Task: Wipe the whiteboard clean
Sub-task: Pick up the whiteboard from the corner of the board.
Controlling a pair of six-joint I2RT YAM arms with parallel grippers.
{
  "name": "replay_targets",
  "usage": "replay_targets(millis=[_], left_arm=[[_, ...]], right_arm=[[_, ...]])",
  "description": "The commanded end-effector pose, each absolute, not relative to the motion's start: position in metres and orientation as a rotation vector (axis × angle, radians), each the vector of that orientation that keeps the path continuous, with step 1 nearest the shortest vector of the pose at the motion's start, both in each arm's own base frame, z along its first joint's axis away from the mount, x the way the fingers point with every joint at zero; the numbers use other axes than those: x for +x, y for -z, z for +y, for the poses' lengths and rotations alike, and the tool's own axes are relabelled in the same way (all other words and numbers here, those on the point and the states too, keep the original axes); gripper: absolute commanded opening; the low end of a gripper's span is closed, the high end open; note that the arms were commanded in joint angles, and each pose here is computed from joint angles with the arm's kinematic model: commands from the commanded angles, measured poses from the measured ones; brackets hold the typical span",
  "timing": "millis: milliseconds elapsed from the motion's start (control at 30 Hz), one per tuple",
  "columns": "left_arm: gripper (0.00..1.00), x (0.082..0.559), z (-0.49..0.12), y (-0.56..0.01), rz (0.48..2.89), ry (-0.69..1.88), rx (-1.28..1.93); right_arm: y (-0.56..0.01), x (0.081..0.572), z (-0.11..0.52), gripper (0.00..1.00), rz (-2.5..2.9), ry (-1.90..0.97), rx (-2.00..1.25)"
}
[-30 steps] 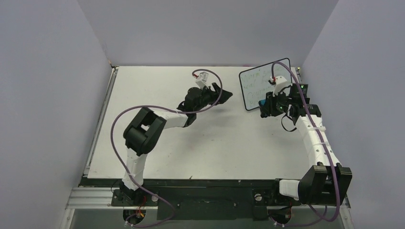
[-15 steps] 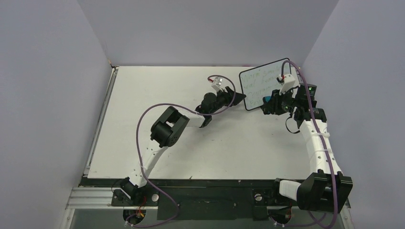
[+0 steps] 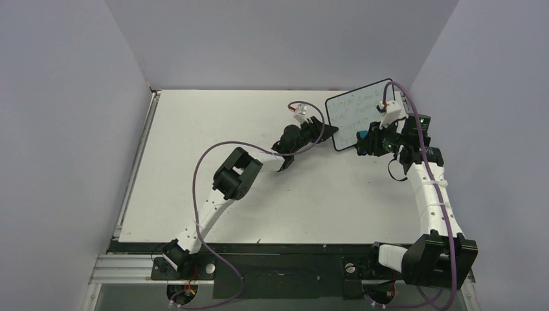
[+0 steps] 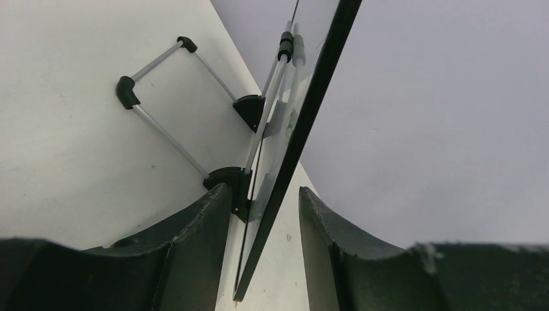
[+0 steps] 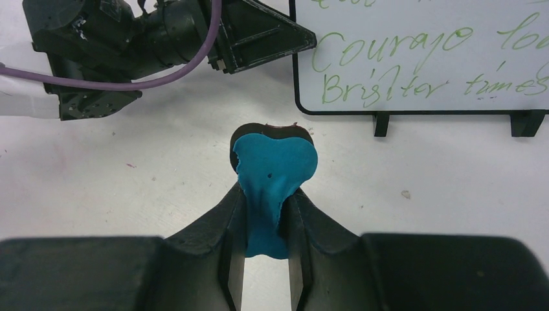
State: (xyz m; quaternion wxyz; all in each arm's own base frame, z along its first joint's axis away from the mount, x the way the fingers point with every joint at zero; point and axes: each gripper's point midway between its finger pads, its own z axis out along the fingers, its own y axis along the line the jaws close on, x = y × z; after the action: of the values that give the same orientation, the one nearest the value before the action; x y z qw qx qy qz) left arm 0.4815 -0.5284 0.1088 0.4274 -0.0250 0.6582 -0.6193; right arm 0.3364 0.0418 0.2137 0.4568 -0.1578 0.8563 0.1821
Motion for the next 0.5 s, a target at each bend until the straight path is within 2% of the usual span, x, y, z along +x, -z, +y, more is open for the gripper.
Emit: replay_targets(millis=[0,167,367,433,467], left_arm=[[0.40,0.4811,-0.5429,-0.1224,1.599,1.572,-0.042],[0.39,0.4788,-0.5505,-0.1194,1.586,1.581,-0.027],[0.32,0.4785,-0.5523,-0.1165,1.575,1.583,-0.017],[0.24,0.4778,-0.5524,-0.1202,1.559,1.582,0.004],[0.10,0.4777,-0.5520,-0.1253,1.542,1.576,0.024]], right_arm=[[-0.2266,0.3399,0.0429,0.00,2.049,-0.456,-0.403],[-0.2274,0.3394,0.0414,0.00,2.046,-0.455,-0.400],[-0.2280,0.3387,0.0402,0.00,2.042,-0.463,-0.397],[-0.2281,0.3387,0.0403,0.00,2.041,-0.466,-0.398],[-0.2282,0.3383,0.0403,0.00,2.041,-0.468,-0.397]])
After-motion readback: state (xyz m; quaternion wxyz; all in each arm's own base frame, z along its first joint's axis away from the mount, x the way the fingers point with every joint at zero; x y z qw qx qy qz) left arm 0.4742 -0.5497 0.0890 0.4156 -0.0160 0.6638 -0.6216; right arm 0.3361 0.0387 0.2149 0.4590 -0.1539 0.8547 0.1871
